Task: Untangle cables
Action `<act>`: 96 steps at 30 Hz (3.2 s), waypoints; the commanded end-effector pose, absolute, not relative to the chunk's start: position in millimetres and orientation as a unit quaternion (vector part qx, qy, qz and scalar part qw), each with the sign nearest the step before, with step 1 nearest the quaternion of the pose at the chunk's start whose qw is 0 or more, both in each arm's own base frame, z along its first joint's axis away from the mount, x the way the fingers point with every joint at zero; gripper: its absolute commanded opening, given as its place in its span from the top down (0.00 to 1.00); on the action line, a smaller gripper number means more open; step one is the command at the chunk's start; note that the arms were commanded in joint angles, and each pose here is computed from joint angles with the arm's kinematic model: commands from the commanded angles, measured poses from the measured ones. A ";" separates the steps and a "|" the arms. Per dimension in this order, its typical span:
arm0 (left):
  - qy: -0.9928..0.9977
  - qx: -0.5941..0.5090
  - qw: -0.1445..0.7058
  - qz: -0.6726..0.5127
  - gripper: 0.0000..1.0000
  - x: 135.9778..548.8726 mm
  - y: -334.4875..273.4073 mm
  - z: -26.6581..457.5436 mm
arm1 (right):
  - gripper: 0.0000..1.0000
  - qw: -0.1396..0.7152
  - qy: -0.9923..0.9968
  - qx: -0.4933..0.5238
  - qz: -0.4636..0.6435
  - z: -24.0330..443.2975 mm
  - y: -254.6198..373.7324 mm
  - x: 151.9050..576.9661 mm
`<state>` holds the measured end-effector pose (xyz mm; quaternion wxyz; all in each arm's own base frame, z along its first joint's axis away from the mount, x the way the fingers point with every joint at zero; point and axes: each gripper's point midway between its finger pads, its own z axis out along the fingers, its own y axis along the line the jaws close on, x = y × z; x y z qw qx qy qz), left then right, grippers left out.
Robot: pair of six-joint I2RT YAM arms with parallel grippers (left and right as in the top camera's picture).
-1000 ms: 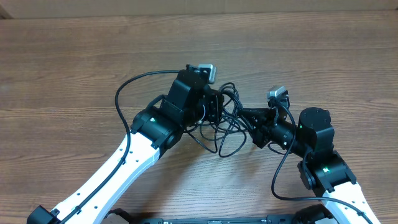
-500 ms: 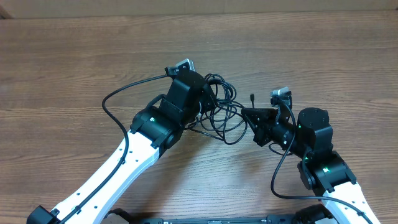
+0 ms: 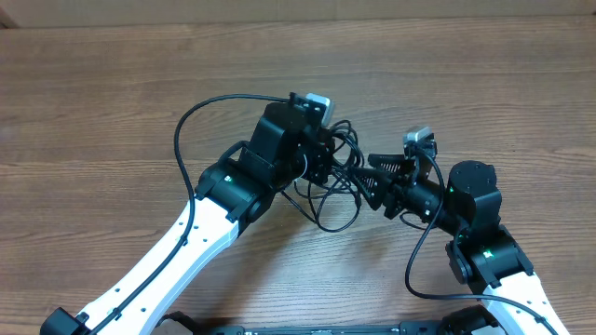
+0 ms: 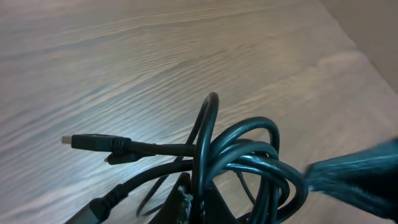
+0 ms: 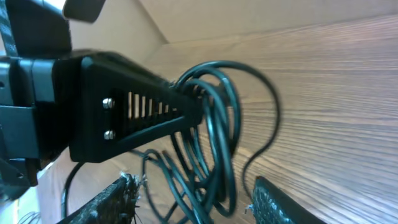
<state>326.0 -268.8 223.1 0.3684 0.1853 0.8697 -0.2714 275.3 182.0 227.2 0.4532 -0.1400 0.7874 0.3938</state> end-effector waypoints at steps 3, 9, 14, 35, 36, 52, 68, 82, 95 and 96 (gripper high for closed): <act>0.833 0.246 0.382 -0.317 0.96 315.4 -286.5 246.4 | 0.53 0.456 0.775 -0.158 0.408 236.4 187.3 269.9; 0.831 0.242 0.380 -0.327 0.96 312.0 -292.6 249.0 | 0.83 0.452 0.778 -0.157 0.408 234.6 187.2 269.2; 0.836 0.233 0.385 -0.313 0.96 314.9 -290.0 247.0 | 0.96 0.454 0.778 -0.156 0.406 234.8 186.8 269.8; 0.873 -0.200 0.323 -0.307 0.96 344.2 -236.8 225.0 | 0.96 0.444 0.819 -0.061 0.360 214.3 163.8 285.8; 0.875 -0.186 0.326 -0.305 0.96 343.7 -237.7 225.0 | 0.96 0.442 0.820 -0.060 0.358 213.0 163.3 285.7; 0.883 0.082 0.384 -0.257 0.96 333.0 -261.5 232.1 | 0.13 0.495 0.808 -0.072 0.312 226.5 150.9 294.4; 0.851 0.103 0.442 -0.266 0.96 319.5 -299.9 257.8 | 0.08 0.523 0.836 0.028 0.164 210.3 91.2 306.8; 0.860 0.090 0.445 -0.232 0.96 323.0 -288.2 250.6 | 0.08 0.523 0.834 0.023 0.173 212.1 94.6 306.6; 0.858 0.070 0.428 -0.277 0.96 317.9 -299.1 254.7 | 0.08 0.523 0.833 0.001 0.180 212.9 100.6 305.1; 0.856 0.072 0.427 -0.281 0.96 317.5 -300.6 255.7 | 0.08 0.522 0.834 0.001 0.180 212.6 100.6 305.0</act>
